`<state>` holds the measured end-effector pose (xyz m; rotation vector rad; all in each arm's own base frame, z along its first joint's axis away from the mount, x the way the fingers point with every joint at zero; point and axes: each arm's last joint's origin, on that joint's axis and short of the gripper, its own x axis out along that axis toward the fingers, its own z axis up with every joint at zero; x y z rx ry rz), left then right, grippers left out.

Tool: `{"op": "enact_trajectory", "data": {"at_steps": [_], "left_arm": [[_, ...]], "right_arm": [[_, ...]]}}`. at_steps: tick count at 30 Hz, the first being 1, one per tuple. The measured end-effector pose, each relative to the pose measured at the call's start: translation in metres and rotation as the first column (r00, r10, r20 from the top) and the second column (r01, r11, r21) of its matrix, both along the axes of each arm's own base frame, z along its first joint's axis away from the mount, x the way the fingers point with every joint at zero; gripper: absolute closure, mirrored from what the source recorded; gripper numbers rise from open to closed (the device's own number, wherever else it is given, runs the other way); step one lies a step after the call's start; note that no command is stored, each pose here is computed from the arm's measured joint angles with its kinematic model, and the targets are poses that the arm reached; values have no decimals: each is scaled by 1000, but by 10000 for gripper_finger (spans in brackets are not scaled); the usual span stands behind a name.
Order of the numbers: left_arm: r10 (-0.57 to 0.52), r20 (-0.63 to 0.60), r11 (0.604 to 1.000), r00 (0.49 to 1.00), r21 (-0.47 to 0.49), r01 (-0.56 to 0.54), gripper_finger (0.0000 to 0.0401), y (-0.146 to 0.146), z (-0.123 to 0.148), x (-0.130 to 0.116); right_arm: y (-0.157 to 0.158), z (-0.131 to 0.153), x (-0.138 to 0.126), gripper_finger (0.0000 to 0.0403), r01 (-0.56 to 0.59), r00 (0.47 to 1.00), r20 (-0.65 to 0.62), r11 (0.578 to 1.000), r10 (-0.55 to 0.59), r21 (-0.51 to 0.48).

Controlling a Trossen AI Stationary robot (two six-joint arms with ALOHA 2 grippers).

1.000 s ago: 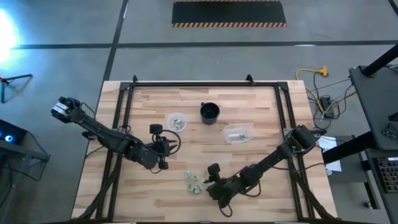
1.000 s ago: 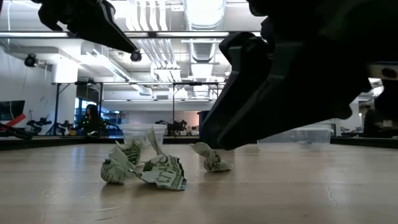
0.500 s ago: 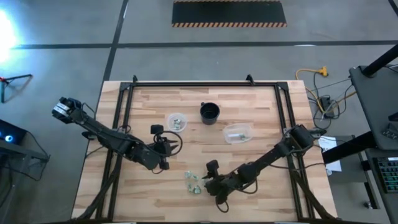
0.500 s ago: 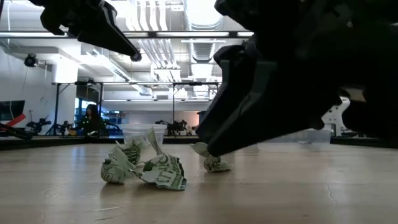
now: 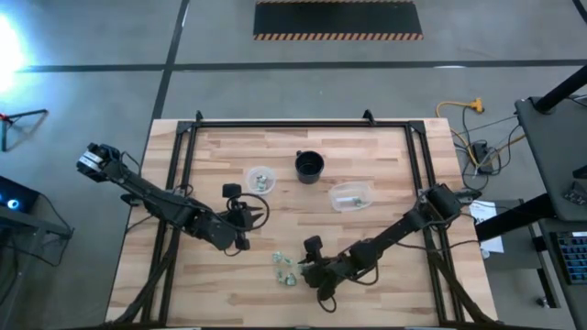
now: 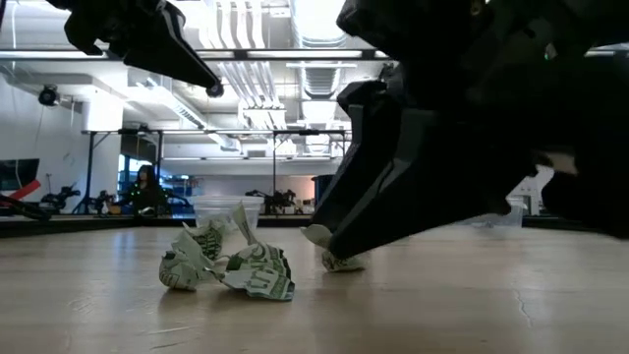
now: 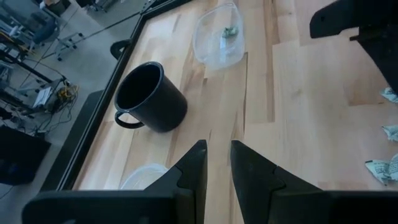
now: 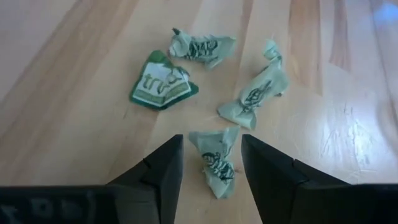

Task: Pick and place items into bin
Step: Put the stevia packet into the right transparent bin

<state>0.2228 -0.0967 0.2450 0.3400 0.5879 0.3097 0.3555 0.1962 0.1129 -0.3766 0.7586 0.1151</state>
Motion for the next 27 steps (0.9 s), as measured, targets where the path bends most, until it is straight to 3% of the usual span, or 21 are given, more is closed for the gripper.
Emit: {"op": "enact_trajectory", "data": {"at_steps": [11,27], "left_arm": [[0,-1,1000,1000,0,0,347,0,0,0],[1,-2,1000,1000,1,-1,347,0,-1,0]], "right_arm": [[-2,-4,2,288,38,999,14,998,-37,-45],[-3,-2,2,393,78,996,49,988,-72,-133]]}}
